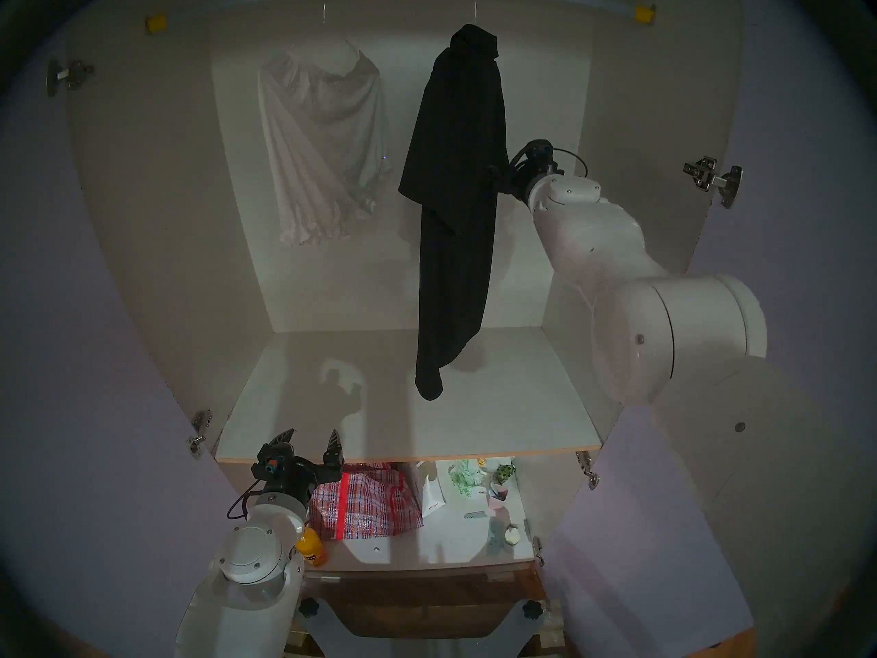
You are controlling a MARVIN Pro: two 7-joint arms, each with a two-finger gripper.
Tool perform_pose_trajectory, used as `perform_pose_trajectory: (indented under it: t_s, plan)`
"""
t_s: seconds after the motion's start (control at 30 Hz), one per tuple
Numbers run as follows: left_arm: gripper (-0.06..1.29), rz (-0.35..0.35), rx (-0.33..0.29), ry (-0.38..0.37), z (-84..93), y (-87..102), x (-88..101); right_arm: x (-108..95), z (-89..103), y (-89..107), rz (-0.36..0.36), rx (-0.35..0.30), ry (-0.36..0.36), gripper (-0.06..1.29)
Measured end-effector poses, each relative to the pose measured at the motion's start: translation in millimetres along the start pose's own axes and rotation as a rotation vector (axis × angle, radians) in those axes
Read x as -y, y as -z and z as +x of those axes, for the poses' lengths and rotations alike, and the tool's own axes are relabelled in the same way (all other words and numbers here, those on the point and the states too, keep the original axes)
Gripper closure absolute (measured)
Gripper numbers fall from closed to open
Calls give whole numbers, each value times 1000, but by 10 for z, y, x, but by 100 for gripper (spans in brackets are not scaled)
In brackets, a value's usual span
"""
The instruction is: Move and arrange clothes and pants in the wardrobe
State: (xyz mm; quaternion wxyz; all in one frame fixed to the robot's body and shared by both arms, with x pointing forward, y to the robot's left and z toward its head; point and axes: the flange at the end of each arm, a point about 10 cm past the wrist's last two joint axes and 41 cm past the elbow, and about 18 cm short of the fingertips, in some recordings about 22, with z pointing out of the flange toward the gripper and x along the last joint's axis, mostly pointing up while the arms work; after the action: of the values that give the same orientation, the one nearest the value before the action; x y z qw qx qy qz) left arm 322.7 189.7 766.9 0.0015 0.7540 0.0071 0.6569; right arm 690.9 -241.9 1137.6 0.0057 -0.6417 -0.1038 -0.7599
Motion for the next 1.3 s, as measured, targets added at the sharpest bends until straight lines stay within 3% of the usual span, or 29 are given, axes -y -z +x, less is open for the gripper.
perform_pose_trajectory:
  t_s: [0.5,0.67,0.83,1.03,1.07,1.3]
  plan:
    - [2,4,7,0,-31,-13,2,-161,-279,65,-31,127,26,3]
    - [2,5,9,0,-41,-18,1,-87,-249,39,-26,142,35,3]
    - [2,7,12,-1,-53,-23,3,129,-227,-13,-1,153,44,3]
    - [2,9,16,-1,-69,-27,3,754,-160,-118,85,149,48,3]
    - [2,9,16,-1,-72,-29,3,958,-130,-140,114,146,50,3]
    - [2,12,20,-1,-89,-34,6,1871,74,-174,245,121,57,3]
